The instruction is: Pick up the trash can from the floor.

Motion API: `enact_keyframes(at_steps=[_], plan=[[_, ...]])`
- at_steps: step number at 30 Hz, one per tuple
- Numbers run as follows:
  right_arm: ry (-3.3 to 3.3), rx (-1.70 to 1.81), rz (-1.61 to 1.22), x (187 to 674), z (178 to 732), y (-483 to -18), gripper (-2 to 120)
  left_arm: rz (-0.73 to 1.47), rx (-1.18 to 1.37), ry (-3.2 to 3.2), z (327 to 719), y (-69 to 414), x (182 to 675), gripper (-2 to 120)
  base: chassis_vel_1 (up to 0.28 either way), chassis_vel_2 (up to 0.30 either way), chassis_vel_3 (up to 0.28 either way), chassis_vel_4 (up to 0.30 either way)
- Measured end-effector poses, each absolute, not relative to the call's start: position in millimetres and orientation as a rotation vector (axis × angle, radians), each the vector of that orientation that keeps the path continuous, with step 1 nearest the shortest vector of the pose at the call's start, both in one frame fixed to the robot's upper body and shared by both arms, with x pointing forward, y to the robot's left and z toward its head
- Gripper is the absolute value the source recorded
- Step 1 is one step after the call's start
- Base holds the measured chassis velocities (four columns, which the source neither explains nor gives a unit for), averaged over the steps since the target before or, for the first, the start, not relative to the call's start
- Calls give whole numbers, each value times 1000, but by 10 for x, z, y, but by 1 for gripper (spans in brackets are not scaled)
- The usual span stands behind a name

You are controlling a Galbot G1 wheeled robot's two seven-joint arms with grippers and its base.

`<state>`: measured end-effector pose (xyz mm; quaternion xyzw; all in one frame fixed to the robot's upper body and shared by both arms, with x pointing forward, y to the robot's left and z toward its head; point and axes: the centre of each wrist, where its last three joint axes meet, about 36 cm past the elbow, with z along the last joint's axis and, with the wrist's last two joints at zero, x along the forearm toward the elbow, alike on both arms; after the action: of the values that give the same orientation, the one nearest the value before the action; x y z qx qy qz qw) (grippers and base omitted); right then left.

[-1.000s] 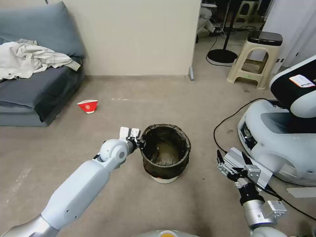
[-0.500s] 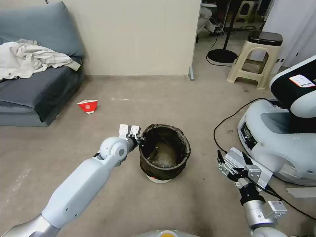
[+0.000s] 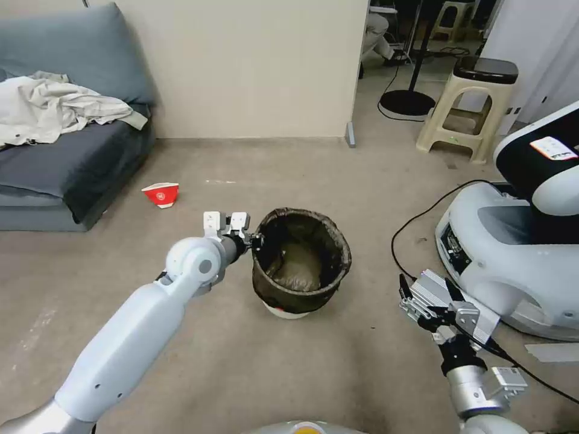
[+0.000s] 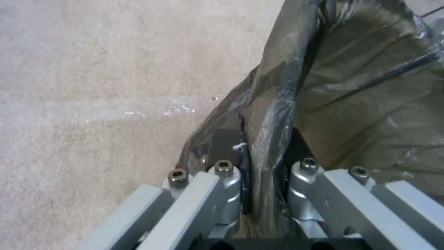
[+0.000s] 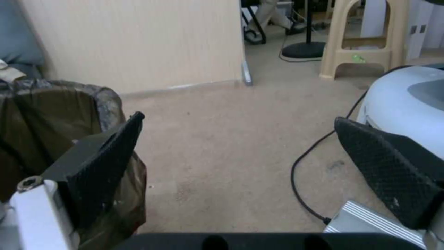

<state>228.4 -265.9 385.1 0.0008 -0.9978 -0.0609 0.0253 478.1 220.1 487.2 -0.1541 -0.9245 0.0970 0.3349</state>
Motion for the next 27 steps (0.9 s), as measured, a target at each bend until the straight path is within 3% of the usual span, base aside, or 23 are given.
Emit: enact_keyframes(at_steps=[27], plan=[[-3099,-11,-194,2288,3873,-2680,100,357,-398,-2485,5354,2437,4620,6,0,0,0,0]])
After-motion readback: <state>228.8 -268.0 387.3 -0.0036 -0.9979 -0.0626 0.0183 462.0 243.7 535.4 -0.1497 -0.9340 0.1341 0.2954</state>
